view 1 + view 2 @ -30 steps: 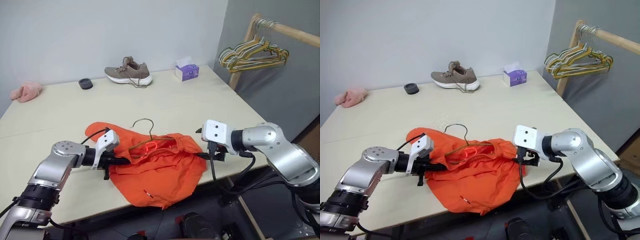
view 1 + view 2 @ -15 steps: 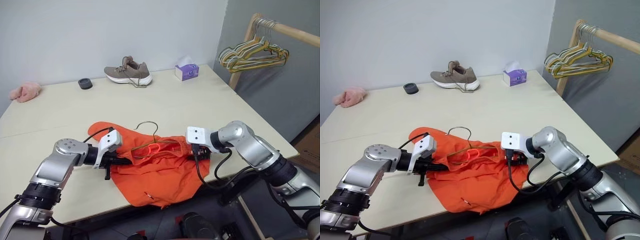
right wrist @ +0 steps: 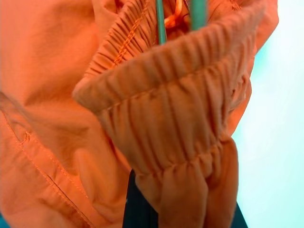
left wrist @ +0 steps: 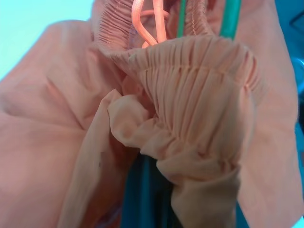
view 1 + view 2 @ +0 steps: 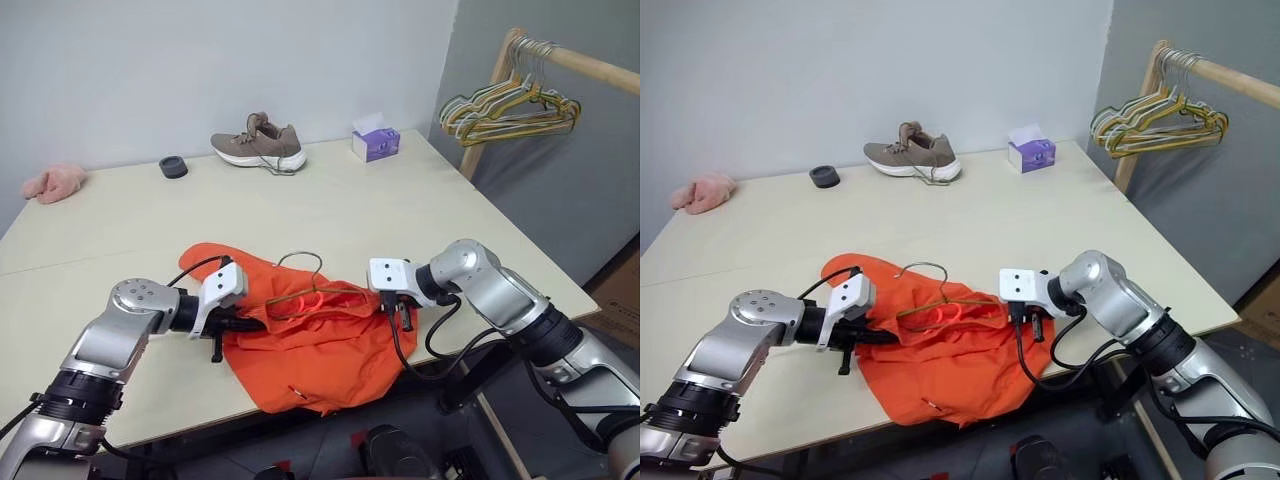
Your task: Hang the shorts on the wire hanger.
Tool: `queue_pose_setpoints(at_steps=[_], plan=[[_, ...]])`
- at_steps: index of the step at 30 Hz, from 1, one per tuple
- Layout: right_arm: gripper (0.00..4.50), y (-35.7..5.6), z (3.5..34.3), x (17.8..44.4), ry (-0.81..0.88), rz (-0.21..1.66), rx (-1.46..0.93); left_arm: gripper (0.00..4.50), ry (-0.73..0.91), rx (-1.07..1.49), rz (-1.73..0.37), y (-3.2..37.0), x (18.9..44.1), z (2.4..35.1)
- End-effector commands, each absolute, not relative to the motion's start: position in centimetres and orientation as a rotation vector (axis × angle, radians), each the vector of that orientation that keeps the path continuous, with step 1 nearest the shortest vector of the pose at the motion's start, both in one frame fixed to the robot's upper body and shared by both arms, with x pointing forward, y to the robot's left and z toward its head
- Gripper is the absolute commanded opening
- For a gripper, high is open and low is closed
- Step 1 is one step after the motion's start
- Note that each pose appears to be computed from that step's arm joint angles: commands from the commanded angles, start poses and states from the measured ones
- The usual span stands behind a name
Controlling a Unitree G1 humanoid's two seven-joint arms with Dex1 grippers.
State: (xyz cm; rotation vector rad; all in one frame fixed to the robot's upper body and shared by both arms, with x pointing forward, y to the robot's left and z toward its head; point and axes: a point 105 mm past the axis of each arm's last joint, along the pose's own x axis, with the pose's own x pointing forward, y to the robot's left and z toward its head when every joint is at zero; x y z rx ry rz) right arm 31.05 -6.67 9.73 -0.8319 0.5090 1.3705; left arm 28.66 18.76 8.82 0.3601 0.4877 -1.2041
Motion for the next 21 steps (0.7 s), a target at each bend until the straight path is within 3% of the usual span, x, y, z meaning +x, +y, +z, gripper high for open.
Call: queue_pose_setpoints(at_steps=[1,5,15,21], plan=[[0.00,-6.8,11.7,31.2,0.443,1.350,-0.799,1.66,0.379,0.335,-1.153,19.1,29.5,11.1],[0.00,-7.9,11.7,31.4,0.472,1.310,-0.756,2.87,0.323,0.287,-1.039,21.3,29.8,12.6],[0.00,-11.7,11.6,32.7,0.544,1.103,-0.545,2.87,0.142,0.160,-0.596,29.0,32.8,16.5],[0.00,-15.5,12.2,32.7,0.537,0.838,-0.315,2.87,0.137,0.012,-0.824,22.8,30.4,15.8]])
